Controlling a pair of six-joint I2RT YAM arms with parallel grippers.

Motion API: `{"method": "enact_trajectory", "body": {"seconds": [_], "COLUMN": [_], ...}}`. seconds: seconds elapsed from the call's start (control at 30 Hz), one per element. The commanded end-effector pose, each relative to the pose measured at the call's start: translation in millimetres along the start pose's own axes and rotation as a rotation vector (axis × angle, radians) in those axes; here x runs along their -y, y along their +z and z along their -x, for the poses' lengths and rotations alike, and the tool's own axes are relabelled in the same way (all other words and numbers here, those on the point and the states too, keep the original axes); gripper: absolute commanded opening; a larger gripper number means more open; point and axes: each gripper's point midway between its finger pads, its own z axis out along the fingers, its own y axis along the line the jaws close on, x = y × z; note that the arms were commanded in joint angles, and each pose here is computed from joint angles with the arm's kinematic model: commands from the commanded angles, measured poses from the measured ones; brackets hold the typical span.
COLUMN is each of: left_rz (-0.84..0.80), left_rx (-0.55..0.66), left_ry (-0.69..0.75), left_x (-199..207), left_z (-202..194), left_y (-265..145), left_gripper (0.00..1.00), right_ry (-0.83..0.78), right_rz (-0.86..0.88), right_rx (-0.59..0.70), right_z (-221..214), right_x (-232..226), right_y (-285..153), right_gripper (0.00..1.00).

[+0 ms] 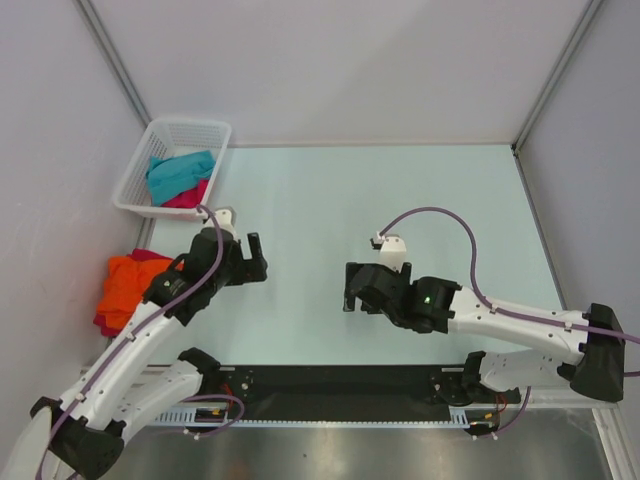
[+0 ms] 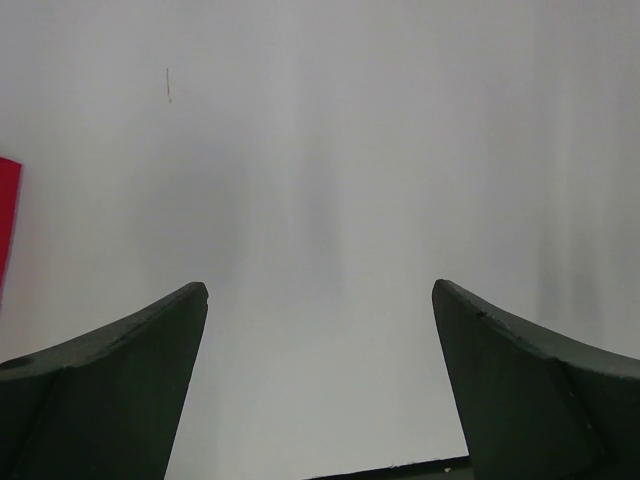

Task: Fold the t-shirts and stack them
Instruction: Grab crumpled tshirt from bin with the right arm

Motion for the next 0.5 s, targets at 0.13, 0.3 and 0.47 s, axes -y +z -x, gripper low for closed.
{"method": "enact_trajectory", "body": {"seconds": [0.13,0.3,0.47], "left_rz": [0.203,0.187,0.117], "left_rx": [-0.169,-0.215,-0.104], "left_ry": [-0.017,-0.252,-0.282], "left_x": [-30,-65,-62], "left_z": [44,71,116], "left_y": [34,52,56], "left_gripper": [1.00,1.00,0.99], "right_ry": [-0.011,-0.004,0.016], "right_rz": [0.036,0.036,0.051], "right_rx": [0.028,0.051,0.077], "right_z": [8,14,23], "right_x": [-8,-2,6], "right_y": [-8,-17,-32], "right_gripper": [0.95,0.95,0.95]}}
